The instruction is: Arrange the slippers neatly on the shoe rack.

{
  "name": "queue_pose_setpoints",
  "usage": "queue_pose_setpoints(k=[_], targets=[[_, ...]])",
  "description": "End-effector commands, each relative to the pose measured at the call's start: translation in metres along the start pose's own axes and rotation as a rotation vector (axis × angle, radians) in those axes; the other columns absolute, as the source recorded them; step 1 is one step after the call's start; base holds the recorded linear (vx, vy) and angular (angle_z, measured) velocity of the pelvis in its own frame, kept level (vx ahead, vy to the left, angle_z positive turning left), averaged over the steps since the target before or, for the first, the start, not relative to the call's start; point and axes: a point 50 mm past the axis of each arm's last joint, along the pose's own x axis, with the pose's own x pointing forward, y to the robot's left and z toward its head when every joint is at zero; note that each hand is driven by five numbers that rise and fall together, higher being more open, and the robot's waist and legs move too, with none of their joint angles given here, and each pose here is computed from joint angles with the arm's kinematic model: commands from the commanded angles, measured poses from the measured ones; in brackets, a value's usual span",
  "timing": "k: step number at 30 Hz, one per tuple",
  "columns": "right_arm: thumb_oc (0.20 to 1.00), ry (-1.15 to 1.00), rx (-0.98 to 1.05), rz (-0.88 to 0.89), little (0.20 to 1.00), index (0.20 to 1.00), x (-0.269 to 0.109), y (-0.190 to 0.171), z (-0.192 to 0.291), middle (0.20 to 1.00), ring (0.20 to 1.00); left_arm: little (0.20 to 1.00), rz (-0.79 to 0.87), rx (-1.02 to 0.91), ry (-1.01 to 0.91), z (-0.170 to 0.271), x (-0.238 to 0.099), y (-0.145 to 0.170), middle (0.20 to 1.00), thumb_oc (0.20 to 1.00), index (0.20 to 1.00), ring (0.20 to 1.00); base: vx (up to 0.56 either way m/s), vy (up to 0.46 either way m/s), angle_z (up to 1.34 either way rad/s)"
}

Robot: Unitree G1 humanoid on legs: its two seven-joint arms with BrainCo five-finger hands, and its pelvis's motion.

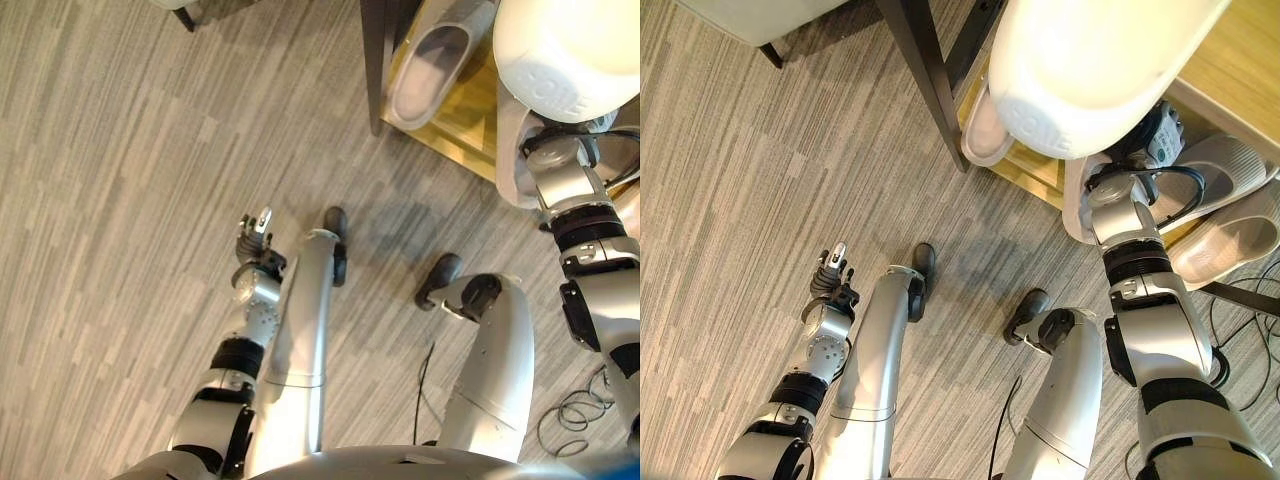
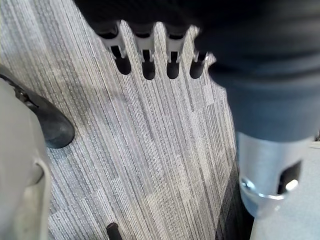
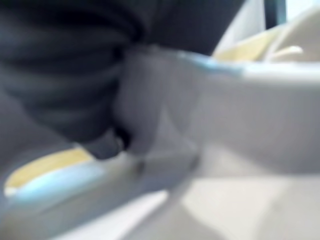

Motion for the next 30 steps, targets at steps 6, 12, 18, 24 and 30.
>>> queue_pose_setpoints(k=[6, 12, 18, 24, 30], targets=[[0.200, 0.074, 0.119, -0.009, 0.200, 0.200, 0.012, -0.008, 0.028, 0.200, 0.200, 1.000, -0.044, 0.057, -0.066, 0.012, 0.000, -0.002, 1.000, 1.000, 1.000, 1.000, 0.01, 0.023, 0.02], [1.000, 0.210, 0.414, 0.073, 1.000, 1.000, 0.003, 0.013, 0.039, 1.000, 1.000, 1.000, -0.045, 0.084, -0.041, 0.007, -0.003, 0.002, 1.000, 1.000, 1.000, 1.000, 0.02, 0.029, 0.01], [1.000, 0.223, 0.442, 0.075, 1.000, 1.000, -0.002, 0.018, 0.034, 1.000, 1.000, 1.000, -0.030, 0.119, -0.036, 0.005, -0.005, 0.008, 1.000, 1.000, 1.000, 1.000, 0.00, 0.006, 0.00], [1.000, 0.252, 0.409, 0.028, 1.000, 1.000, 0.001, 0.011, 0.015, 1.000, 1.000, 1.000, -0.041, 0.146, -0.047, 0.006, -0.006, 0.007, 1.000, 1.000, 1.000, 1.000, -0.03, -0.001, 0.00], [1.000, 0.161, 0.485, 0.037, 1.000, 1.000, 0.001, 0.005, 0.018, 1.000, 1.000, 1.000, -0.049, 0.164, -0.055, 0.006, -0.006, 0.004, 1.000, 1.000, 1.000, 1.000, -0.06, -0.022, 0.06]])
